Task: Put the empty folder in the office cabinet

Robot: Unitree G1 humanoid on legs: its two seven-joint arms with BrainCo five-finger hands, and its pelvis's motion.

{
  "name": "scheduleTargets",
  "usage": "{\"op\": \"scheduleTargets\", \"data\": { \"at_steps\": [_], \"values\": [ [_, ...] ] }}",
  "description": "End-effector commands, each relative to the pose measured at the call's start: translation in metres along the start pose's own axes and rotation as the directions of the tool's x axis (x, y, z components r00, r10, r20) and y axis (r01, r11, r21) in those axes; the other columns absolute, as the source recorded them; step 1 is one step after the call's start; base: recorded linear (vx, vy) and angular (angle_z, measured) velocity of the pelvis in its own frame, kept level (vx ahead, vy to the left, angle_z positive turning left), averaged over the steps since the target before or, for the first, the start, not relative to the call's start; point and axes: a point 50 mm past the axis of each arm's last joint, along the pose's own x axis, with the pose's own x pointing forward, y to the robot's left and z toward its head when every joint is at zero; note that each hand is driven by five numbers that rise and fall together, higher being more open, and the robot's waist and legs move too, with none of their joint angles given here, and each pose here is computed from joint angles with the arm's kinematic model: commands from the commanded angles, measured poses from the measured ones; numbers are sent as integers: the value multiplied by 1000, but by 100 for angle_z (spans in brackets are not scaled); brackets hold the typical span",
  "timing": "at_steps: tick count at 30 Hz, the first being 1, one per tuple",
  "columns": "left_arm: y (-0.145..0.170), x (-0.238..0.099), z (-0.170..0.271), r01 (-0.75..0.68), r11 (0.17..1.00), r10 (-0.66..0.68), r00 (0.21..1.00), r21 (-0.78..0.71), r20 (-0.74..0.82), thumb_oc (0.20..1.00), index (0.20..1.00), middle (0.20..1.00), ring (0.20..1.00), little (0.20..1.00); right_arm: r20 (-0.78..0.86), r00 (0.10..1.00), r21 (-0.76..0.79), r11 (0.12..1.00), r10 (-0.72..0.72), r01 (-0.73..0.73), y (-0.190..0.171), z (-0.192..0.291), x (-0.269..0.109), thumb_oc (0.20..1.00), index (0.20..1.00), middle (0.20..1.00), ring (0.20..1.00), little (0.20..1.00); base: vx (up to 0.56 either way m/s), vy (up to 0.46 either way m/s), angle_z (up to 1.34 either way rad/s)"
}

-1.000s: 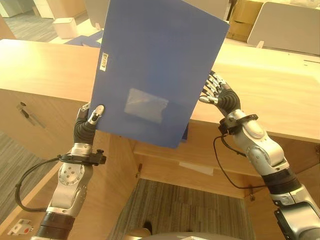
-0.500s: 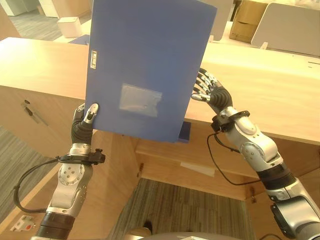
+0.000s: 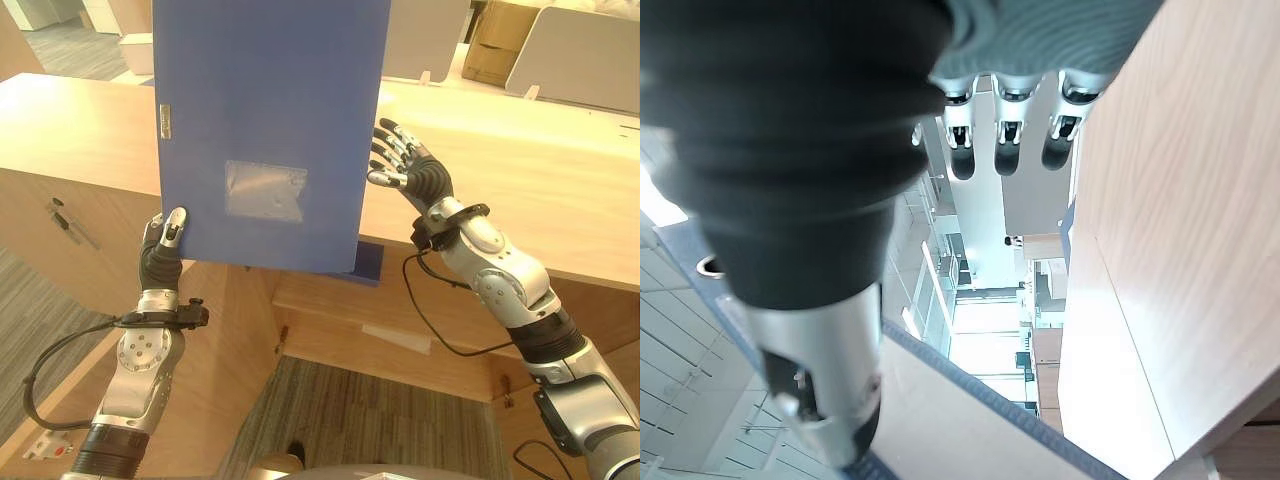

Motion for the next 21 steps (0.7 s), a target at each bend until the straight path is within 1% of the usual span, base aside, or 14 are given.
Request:
{"op": "scheduleTargets", "data": {
  "at_steps": [1,14,21],
  "values": [
    [-7,17,27,117,980,-139,982,159,131,200,200,200,200,200,99,976,-4,981,196,-196,36,24,8,1000,1000,1000,1000,1000,0,0,0],
    [5,11,28,87,976,-113,986,198,123,200,200,200,200,200,85,973,0,976,215,-216,23,21,-8,1000,1000,1000,1000,1000,0,0,0],
    [11,8,27,81,975,-107,987,207,117,200,200,200,200,200,53,962,16,963,269,-270,17,17,-19,1000,1000,1000,1000,1000,0,0,0]
  ]
}}
